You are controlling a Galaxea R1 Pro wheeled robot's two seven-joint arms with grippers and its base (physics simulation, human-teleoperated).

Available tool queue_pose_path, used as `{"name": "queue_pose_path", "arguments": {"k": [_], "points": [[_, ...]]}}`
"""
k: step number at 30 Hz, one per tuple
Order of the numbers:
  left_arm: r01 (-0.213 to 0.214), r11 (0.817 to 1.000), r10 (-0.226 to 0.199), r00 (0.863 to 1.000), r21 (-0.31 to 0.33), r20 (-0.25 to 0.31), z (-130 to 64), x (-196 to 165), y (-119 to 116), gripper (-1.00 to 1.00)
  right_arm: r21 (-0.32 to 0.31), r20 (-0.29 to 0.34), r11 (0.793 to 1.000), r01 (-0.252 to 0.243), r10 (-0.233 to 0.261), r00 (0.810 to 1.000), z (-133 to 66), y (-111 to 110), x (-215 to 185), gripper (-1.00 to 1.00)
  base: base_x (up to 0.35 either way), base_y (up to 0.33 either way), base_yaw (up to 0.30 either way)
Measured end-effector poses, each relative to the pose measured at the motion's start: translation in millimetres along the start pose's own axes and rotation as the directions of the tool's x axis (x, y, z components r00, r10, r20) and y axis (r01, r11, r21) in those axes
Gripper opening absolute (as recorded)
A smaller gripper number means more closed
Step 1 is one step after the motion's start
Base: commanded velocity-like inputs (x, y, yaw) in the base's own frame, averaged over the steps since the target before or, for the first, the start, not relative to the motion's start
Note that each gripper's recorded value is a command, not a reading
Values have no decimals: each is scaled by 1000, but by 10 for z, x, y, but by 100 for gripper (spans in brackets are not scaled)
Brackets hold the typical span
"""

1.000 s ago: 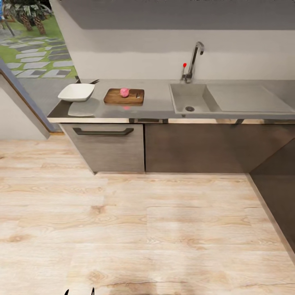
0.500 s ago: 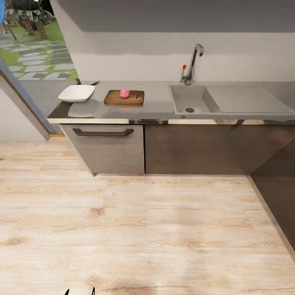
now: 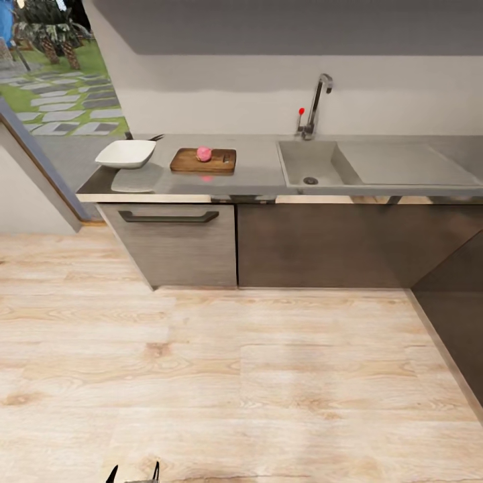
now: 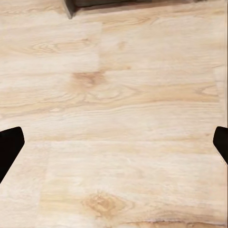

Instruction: In the kitchen, take the Vidalia onion out of the sink, dice it on the chopping board with the paring knife, put the diced onion into the bowl on the countertop, then place both the paring knife and the chopping board into the sink.

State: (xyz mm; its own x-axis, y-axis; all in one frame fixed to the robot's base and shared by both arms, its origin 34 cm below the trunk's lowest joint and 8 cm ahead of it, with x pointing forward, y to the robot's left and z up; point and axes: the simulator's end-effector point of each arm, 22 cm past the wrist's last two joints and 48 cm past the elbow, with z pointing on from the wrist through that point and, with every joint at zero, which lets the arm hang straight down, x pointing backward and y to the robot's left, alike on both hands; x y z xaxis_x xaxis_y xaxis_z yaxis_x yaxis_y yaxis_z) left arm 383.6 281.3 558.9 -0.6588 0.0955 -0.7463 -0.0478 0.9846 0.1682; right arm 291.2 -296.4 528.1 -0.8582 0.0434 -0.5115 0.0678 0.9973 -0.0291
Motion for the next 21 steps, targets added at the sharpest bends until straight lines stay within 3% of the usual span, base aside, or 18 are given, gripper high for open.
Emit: {"name": "queue_pose_path", "arguments": {"k": [4, 8, 21], "points": [[43, 999, -42, 997, -12, 66, 166, -216, -88, 100, 1, 5, 1000, -1, 1, 1000, 53, -5, 5, 100, 0, 0, 0], [65, 998, -62, 994, -25, 94, 248, -286, -114, 100, 2, 12, 1000, -1, 1, 1000, 111, -9, -1, 100, 0, 0, 0], [59, 998, -55, 993, -37, 102, 380, -180, -83, 100, -4, 67, 1000, -5, 5, 998, 340, 17, -141, 100, 0, 0, 0]]}}
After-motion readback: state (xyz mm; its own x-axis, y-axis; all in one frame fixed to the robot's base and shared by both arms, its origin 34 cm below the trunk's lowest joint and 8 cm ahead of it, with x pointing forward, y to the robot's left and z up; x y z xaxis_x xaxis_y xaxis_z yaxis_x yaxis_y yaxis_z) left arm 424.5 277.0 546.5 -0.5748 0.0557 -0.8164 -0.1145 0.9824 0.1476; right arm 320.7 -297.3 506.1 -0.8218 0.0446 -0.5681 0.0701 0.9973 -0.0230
